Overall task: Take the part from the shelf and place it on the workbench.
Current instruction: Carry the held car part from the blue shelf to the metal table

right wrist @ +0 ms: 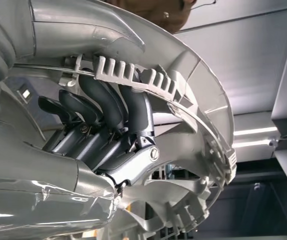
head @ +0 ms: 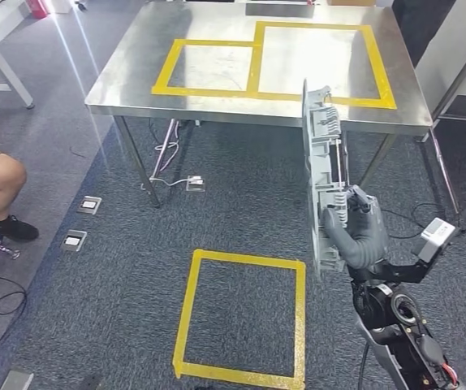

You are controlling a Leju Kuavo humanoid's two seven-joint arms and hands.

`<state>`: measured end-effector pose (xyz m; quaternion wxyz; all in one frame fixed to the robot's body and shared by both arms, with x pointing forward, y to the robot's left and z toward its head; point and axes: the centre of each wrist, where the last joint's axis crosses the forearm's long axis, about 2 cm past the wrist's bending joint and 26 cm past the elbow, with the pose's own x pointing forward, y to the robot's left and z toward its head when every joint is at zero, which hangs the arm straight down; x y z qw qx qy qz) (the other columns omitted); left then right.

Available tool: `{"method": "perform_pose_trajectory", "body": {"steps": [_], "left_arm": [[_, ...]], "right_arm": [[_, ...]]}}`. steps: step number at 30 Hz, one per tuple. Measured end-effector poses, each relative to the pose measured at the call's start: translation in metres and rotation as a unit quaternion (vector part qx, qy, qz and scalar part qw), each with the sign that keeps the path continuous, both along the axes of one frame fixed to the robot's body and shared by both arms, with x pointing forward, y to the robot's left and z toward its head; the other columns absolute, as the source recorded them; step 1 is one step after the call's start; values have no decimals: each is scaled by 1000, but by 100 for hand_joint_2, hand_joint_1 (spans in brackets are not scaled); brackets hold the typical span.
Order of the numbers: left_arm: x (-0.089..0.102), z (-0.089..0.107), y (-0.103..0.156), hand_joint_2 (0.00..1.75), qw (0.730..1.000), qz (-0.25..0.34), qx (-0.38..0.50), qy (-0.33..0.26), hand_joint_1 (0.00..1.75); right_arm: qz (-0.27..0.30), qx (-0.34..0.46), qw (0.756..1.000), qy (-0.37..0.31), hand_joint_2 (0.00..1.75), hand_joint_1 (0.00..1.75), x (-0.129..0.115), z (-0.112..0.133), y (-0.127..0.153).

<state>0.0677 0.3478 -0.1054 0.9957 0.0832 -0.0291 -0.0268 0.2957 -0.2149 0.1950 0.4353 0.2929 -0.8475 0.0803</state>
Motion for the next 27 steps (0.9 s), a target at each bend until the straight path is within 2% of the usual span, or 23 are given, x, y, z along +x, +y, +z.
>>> {"method": "perform_pose_trajectory", "body": {"steps": [27], "left_arm": [[-1,0,1,175,1000,8,-2,5,0]], "right_arm": [[0,-7,1000,6,175,175,0,1,1]]}}
